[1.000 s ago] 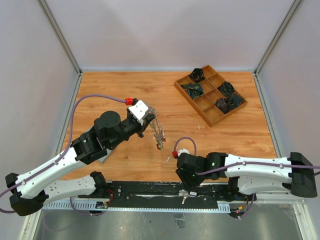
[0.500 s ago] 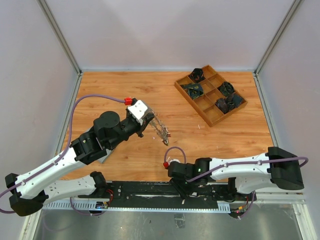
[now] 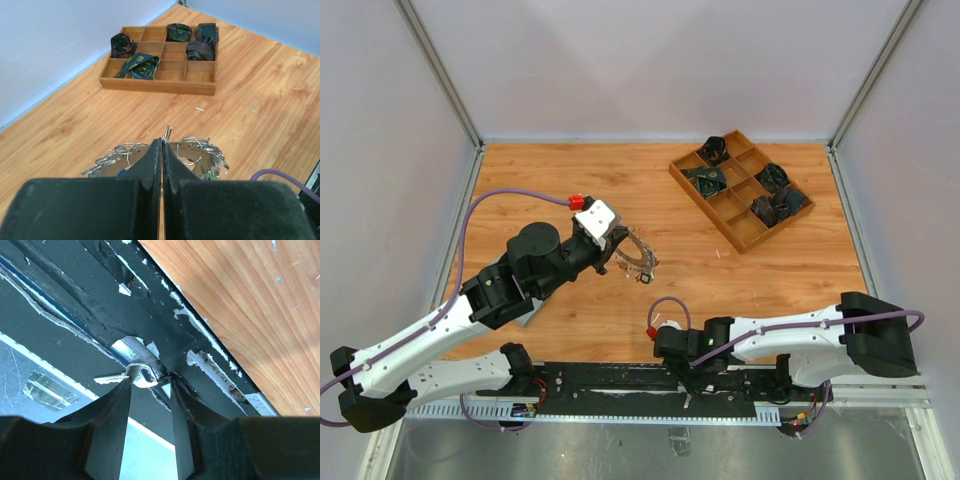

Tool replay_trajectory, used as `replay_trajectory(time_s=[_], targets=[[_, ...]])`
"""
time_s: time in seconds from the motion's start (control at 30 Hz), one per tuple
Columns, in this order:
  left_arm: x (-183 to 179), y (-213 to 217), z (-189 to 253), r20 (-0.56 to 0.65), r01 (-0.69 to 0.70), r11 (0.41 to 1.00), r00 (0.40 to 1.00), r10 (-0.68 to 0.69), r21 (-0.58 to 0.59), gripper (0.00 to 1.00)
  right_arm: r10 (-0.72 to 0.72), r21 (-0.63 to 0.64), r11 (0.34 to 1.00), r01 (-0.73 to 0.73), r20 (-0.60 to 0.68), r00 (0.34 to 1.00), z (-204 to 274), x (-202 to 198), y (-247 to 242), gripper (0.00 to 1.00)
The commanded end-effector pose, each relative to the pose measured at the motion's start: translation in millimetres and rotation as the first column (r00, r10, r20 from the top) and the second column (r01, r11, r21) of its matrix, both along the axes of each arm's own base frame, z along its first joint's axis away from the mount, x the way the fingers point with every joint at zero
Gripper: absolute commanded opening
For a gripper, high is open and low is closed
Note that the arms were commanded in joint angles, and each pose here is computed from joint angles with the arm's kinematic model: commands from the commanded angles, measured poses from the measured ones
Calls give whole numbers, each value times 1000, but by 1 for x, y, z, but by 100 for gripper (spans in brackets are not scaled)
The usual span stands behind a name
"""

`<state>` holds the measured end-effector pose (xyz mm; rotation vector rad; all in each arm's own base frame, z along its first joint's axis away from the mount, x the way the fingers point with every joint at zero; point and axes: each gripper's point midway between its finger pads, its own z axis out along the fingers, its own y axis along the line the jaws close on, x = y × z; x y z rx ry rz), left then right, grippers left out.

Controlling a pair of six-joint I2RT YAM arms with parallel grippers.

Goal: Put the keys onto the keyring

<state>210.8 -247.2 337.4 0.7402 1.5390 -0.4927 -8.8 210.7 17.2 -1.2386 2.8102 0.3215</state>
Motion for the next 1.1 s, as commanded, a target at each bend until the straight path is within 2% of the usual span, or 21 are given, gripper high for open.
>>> replay_trajectory(time_s=[0.0,0.17,0.4,0.63,0.8,0.9,0.93,1.07], targets=[[1,-2,25,45,4,997,999,-1,-76,0,15,-10,1000,-15,42,999,-1,6,2,38],[0,-2,25,46,10,997,999,-6,-76,1,18,-1,1000,-18,50,999,-2,7,7,30],[-1,-3,25,47,16,997,999,-12,-76,1,5,10,1000,-6,84,996,-1,13,7,12],[-1,-2,26,49,16,997,999,-12,-78,0,-42,61,998,32,169,985,16,31,4,1],[-2,-2,28,52,17,997,999,-12,-82,0,-127,170,981,93,201,971,39,51,4,1],[-2,-3,28,50,21,996,999,-17,-83,1,-147,227,968,105,177,973,46,56,1,1],[-2,-3,26,48,21,996,999,-17,-81,1,-128,246,966,85,163,978,46,53,3,3],[-2,-5,24,44,22,996,999,-19,-82,1,-26,266,964,6,72,997,41,33,8,28]])
